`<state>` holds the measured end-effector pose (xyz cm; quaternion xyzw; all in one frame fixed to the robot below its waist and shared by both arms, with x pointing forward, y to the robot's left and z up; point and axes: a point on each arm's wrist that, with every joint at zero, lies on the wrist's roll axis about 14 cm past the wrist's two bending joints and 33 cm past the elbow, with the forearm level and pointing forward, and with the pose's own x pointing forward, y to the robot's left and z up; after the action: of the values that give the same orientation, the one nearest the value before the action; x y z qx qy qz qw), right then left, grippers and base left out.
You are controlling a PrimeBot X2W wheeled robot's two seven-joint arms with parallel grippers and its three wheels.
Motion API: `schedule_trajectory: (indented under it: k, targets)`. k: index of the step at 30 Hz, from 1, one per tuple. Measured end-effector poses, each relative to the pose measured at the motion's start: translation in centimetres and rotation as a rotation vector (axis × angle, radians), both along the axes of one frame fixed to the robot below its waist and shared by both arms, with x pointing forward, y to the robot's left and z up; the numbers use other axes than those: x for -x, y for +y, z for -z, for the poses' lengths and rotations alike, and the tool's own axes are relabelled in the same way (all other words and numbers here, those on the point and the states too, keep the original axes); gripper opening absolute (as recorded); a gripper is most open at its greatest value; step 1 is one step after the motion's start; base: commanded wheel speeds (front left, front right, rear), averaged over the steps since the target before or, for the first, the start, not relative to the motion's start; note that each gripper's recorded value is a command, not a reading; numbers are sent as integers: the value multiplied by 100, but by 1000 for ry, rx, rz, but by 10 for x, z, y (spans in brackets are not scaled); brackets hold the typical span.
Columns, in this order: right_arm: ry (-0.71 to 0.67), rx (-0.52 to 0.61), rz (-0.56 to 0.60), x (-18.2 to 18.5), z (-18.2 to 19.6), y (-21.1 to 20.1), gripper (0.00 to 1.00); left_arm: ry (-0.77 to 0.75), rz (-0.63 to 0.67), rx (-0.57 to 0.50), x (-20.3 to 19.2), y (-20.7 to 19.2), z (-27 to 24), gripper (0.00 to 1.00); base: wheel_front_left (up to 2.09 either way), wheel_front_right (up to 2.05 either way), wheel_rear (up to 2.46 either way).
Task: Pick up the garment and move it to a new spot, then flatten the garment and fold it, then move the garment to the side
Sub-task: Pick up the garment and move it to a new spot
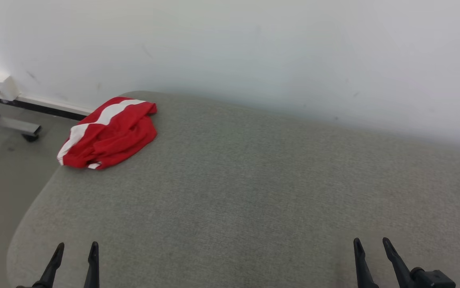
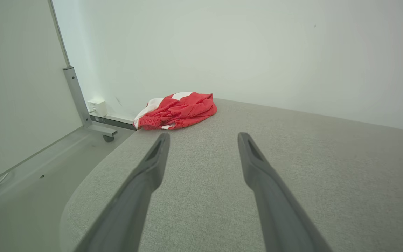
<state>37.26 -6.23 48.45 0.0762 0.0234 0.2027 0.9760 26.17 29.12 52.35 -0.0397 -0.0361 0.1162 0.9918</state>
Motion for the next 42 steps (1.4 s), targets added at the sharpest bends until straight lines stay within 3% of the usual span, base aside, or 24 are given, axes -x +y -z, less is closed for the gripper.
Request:
schedule_trajectory:
  k: [13,24,32,42]
  targets:
    - [-4,-13,-220,-7,-2,79,100,-5,-258,-7,68,58,-3,100,0,0,0]
    - [23,-12,-249,-10,7,91,100,11,-316,-2,80,68,1,100,0,0,0]
    - [18,4,-193,-24,9,73,100,-48,-271,-39,43,83,-31,100,0,0,0]
    - [-38,43,-98,-65,-4,36,100,-168,-172,-135,-45,103,-103,100,0,0,0]
